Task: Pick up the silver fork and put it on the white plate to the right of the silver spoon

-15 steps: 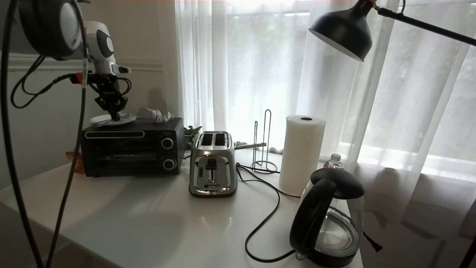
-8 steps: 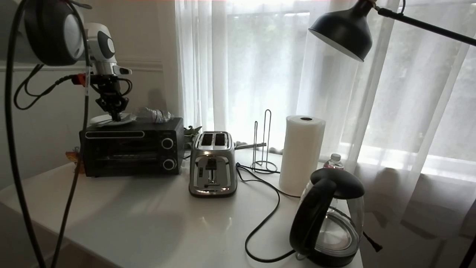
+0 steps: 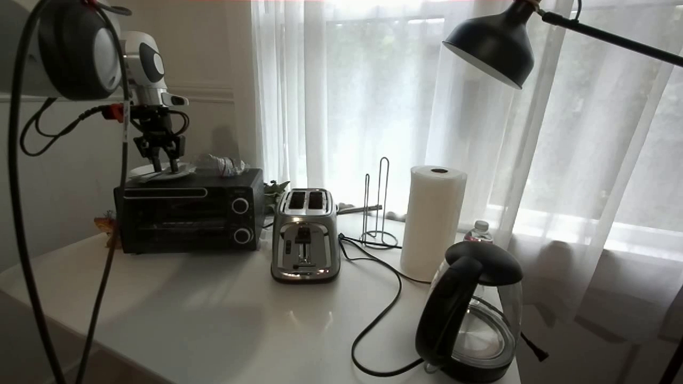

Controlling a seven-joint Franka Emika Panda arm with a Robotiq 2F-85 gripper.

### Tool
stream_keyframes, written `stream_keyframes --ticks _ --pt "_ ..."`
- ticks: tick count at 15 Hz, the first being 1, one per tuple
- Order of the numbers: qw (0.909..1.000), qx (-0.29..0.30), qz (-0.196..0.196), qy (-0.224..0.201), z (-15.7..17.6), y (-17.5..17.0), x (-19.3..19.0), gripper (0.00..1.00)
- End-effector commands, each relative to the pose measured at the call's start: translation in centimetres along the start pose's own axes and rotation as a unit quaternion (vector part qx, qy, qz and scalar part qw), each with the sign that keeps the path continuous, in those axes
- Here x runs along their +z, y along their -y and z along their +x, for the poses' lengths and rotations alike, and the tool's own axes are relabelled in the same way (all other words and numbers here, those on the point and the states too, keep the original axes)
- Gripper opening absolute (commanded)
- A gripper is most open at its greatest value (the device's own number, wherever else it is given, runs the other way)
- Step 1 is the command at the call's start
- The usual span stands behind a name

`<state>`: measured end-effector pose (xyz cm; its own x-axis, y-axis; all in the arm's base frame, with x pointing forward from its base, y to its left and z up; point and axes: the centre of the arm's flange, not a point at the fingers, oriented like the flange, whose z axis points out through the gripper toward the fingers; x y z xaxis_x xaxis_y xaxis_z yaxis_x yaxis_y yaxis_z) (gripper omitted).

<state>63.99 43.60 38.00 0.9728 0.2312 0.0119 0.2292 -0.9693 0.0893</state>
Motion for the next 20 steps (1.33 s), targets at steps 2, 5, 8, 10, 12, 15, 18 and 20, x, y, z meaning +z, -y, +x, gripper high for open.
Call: stream_keyframes --ticks 2,5,8,10,12,15,18,20 --pt "0.9998 -0.009 -0.013 -0.010 0.8 1.1 -2.8 0.60" --pt "0.9997 -0.009 -0.012 -0.020 -0.3 1.3 -5.3 0.77" --pt "0.9997 -0.014 -0.014 -0.013 -2.6 1.9 -7.7 1.00" --pt "0.9990 -0.031 -0.029 -0.011 -4.9 2.7 -9.3 1.00" --pt "0.9985 -0.044 -0.032 -0.013 -7.5 3.8 -10.6 1.00" --pt "0.9972 -0.061 -0.037 -0.021 -11.3 5.4 -12.1 1.00" --pt "0.9945 -0.083 -0.037 -0.052 -15.4 5.3 -13.3 1.00" --pt "0.9922 -0.095 -0.027 -0.077 -16.8 5.0 -14.2 1.00"
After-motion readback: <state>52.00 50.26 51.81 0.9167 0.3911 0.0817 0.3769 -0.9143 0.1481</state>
